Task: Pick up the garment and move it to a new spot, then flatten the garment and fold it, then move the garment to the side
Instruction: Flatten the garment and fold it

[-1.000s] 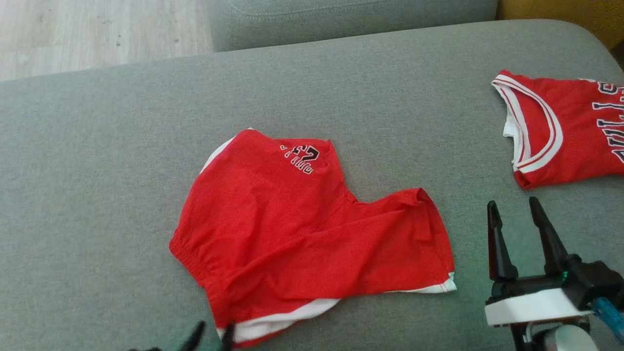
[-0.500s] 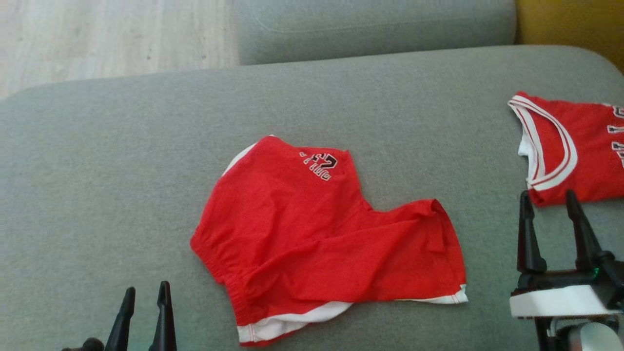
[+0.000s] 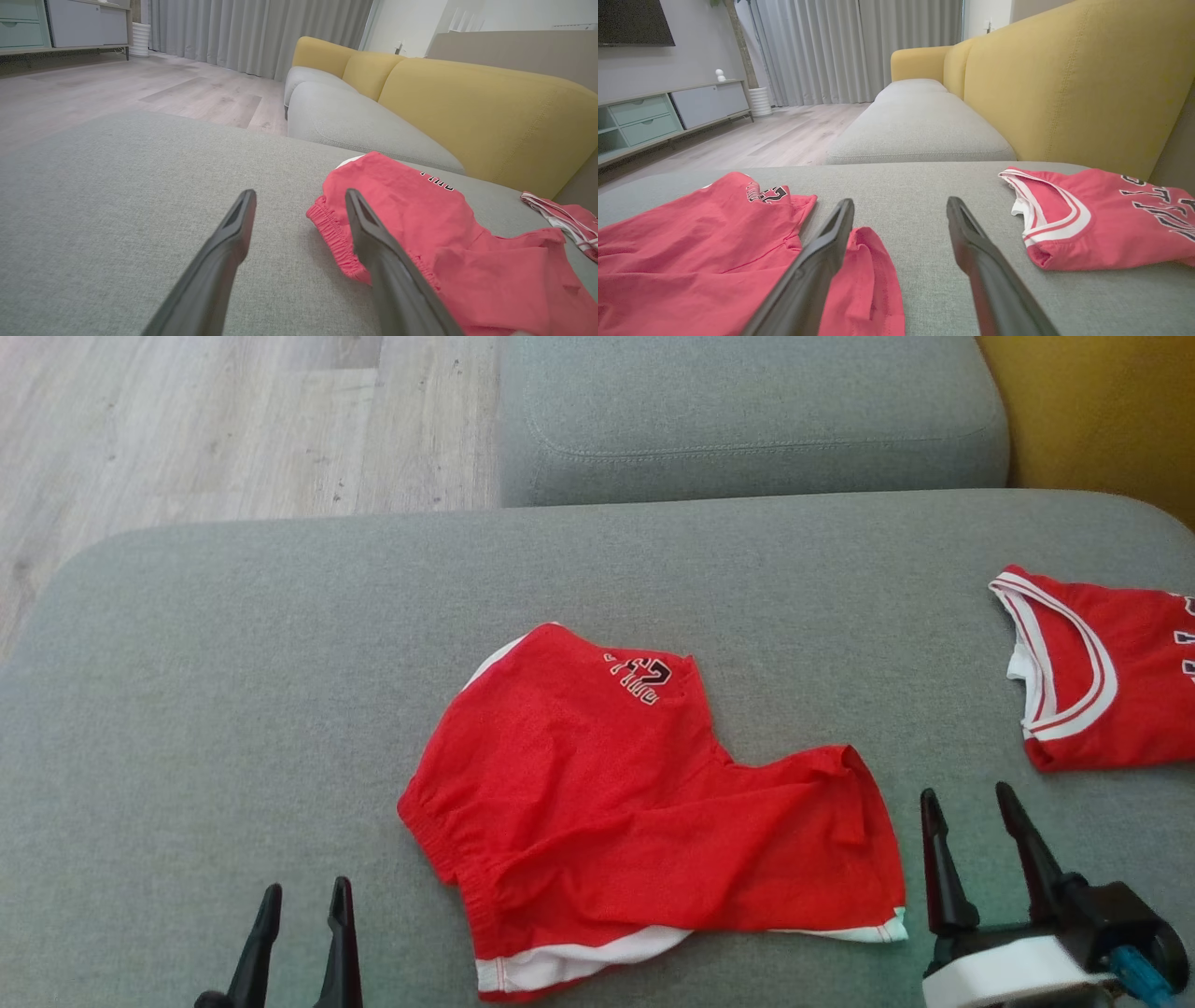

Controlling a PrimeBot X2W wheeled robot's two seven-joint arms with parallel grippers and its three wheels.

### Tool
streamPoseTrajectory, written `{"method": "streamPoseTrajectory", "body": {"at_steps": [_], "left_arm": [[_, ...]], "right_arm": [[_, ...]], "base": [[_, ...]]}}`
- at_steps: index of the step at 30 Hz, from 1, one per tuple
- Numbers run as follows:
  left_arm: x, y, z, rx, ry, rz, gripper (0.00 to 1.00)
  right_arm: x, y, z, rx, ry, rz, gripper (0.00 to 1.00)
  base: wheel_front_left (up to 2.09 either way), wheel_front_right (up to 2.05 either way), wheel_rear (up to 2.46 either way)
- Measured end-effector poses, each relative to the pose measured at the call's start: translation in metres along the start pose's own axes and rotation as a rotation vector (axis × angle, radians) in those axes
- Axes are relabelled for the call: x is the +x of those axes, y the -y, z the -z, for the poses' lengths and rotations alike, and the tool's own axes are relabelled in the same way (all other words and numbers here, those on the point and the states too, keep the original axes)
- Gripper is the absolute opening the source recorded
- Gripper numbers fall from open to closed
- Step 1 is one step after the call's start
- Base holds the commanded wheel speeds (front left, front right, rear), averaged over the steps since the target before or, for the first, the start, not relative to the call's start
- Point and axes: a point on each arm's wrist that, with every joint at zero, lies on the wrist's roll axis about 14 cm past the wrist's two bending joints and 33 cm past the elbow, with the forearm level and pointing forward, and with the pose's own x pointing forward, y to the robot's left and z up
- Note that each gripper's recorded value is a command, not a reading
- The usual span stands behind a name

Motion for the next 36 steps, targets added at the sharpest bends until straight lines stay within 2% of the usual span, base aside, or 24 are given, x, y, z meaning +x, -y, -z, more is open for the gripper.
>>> {"method": "streamPoseTrajectory", "body": {"at_steps": [14,19,26,32,36], "left_arm": [[0.002,0.0,0.006,0.025,-0.007,-0.005,1.0],[0.005,0.011,-0.002,0.044,0.011,0.035,1.0],[-0.013,0.037,0.031,0.006,-0.22,0.125,1.0],[-0.028,0.047,0.062,-0.069,-0.394,0.149,1.0],[-0.03,0.054,0.076,-0.101,-0.47,0.168,1.0]], "right_arm": [[-0.002,-0.006,0.009,0.029,-0.028,-0.011,1.0],[-0.002,-0.003,-0.002,0.05,0.007,0.002,1.0],[-0.013,-0.027,0.036,-0.027,-0.286,-0.079,1.0],[-0.057,-0.019,0.09,-0.036,-0.564,-0.052,1.0],[-0.061,-0.008,0.101,-0.05,-0.632,-0.018,1.0]], "base": [[0.0,0.0,0.0],[0.0,0.0,0.0],[0.0,0.0,0.0],[0.0,0.0,0.0],[0.0,0.0,0.0]]}}
